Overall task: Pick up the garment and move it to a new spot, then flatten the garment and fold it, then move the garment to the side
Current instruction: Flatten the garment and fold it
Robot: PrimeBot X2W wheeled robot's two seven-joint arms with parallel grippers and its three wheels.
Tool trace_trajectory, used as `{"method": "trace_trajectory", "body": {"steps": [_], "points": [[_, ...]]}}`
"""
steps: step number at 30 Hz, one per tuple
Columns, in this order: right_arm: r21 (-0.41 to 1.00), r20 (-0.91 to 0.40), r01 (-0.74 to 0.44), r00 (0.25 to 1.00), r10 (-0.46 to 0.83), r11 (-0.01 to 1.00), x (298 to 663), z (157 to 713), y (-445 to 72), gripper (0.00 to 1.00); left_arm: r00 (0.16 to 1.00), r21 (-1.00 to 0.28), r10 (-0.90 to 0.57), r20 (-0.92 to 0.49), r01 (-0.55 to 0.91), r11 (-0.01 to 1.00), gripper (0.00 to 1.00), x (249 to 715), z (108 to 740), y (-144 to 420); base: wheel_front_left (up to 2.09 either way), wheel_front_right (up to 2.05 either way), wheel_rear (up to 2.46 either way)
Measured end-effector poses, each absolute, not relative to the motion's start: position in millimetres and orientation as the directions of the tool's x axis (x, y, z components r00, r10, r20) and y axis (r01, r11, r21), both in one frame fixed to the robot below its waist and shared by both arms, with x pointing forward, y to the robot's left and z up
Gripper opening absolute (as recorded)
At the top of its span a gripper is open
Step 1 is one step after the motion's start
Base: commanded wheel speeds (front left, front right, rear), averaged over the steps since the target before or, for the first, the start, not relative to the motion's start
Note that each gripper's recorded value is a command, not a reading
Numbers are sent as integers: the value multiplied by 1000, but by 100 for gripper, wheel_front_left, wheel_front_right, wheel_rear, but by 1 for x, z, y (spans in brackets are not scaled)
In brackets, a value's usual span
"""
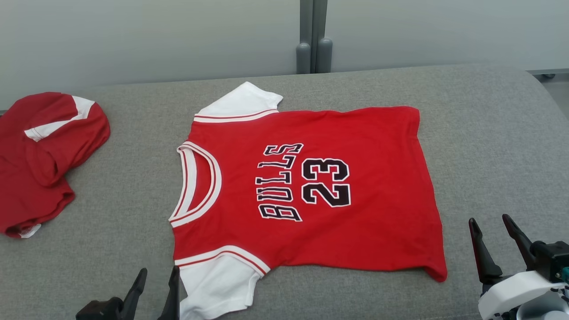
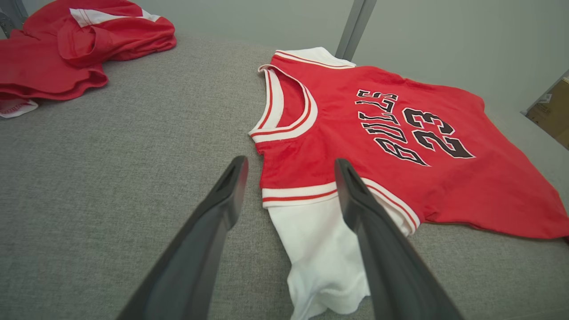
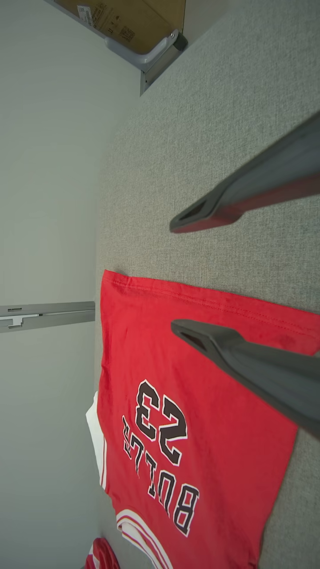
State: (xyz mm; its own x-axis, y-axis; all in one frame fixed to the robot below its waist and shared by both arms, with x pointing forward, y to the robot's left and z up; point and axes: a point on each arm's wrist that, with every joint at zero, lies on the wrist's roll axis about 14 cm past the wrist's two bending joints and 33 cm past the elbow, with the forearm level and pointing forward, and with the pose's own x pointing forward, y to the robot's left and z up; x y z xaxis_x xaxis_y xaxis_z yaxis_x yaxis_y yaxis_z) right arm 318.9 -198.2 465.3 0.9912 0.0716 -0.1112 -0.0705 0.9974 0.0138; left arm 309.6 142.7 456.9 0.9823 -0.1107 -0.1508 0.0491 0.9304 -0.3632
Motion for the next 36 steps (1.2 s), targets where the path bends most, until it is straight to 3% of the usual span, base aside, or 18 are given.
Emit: {"method": "trace_trajectory", "body": {"steps": [20,28,36], "points": [[24,-165,-101,981,104,995,315,446,-187,100,971,-384,-134,-198,49,922,100,303,438,132,0,0,0],[86,-362,-159,915,180,983,273,388,-166,100,959,-423,-162,-234,50,905,100,297,426,118,0,0,0],[105,-395,-161,899,190,981,272,377,-161,99,951,-460,-186,-245,55,886,100,295,423,108,0,0,0]]}}
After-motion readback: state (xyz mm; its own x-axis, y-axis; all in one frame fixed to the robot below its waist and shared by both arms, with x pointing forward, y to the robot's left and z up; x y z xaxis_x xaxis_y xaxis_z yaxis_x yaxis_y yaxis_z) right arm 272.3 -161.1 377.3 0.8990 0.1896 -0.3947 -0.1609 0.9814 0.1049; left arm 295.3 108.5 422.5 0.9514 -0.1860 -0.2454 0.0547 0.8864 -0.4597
